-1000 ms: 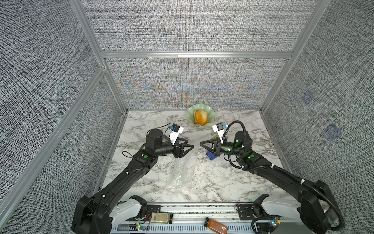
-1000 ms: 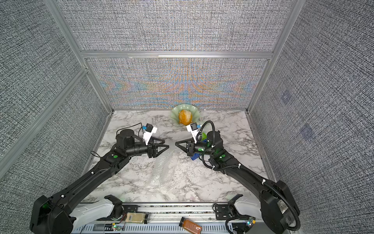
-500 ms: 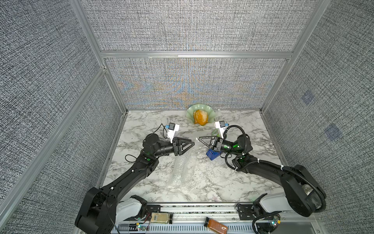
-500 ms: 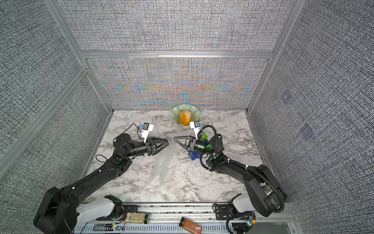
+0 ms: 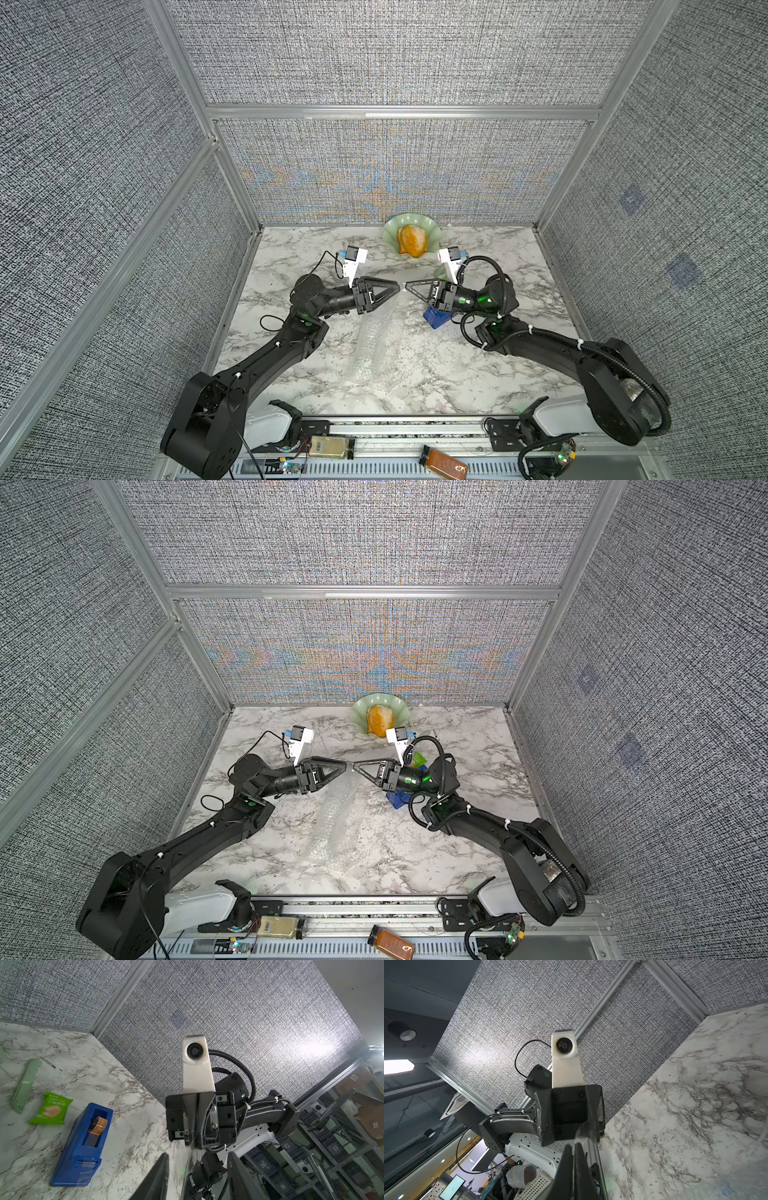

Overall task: Wrap wine bottles in bubble wrap
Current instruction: Adjust the tape.

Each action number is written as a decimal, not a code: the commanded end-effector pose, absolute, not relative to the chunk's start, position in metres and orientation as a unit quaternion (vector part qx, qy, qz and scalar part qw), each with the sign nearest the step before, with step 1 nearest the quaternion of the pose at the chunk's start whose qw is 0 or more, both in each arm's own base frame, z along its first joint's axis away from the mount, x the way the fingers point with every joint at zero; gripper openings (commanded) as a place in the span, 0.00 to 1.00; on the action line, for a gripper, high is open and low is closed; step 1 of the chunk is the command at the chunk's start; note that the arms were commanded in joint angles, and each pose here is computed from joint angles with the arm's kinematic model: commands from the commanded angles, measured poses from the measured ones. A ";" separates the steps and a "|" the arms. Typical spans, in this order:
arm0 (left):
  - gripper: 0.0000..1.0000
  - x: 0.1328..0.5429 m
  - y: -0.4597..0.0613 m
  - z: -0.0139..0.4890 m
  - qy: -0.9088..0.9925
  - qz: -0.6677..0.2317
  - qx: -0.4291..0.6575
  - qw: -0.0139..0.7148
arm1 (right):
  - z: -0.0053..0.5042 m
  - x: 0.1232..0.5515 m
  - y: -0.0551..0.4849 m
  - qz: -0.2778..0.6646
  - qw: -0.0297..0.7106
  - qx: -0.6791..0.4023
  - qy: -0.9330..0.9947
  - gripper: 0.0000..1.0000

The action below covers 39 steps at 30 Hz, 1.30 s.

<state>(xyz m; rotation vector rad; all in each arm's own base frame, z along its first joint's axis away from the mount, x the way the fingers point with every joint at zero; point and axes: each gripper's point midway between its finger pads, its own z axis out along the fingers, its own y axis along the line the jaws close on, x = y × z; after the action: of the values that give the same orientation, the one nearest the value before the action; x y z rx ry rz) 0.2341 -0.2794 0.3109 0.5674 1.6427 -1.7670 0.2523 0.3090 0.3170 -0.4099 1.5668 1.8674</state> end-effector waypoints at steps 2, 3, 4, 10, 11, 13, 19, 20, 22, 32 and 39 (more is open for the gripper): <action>0.36 0.229 -0.278 0.322 0.610 -0.682 0.231 0.330 | 0.316 0.251 0.309 0.707 0.330 -0.162 0.605 0.00; 0.35 0.228 -0.278 0.321 0.610 -0.682 0.232 0.329 | 0.316 0.251 0.309 0.705 0.330 -0.163 0.606 0.00; 0.33 0.228 -0.278 0.322 0.609 -0.683 0.233 0.329 | 0.317 0.251 0.309 0.704 0.331 -0.164 0.607 0.00; 0.21 0.226 -0.279 0.319 0.610 -0.684 0.238 0.321 | 0.315 0.251 0.310 0.696 0.332 -0.167 0.615 0.00; 0.21 0.226 -0.280 0.319 0.610 -0.685 0.239 0.319 | 0.313 0.251 0.310 0.695 0.330 -0.166 0.617 0.00; 0.19 0.226 -0.281 0.317 0.611 -0.685 0.244 0.312 | 0.315 0.250 0.311 0.693 0.332 -0.168 0.617 0.00; 0.00 0.226 -0.286 0.309 0.616 -0.691 0.255 0.279 | 0.312 0.251 0.312 0.681 0.337 -0.170 0.627 0.00; 0.00 0.226 -0.287 0.307 0.617 -0.691 0.255 0.276 | 0.312 0.252 0.311 0.678 0.340 -0.171 0.629 0.00; 0.00 0.228 -0.286 0.303 0.621 -0.690 0.250 0.276 | 0.306 0.254 0.310 0.665 0.340 -0.167 0.643 0.00; 0.00 0.240 -0.277 0.279 0.670 -0.645 0.235 0.284 | 0.290 0.260 0.299 0.593 0.360 -0.161 0.702 0.39; 0.00 0.275 -0.256 0.237 0.769 -0.526 0.188 0.311 | 0.227 0.285 0.272 0.476 0.329 -0.042 0.814 0.50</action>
<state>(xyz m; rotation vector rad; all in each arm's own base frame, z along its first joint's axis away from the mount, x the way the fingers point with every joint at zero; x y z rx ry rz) 0.2610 -0.2694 0.2757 0.5614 1.8630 -1.5846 0.2713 0.2925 0.2740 -0.2935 1.9145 1.4566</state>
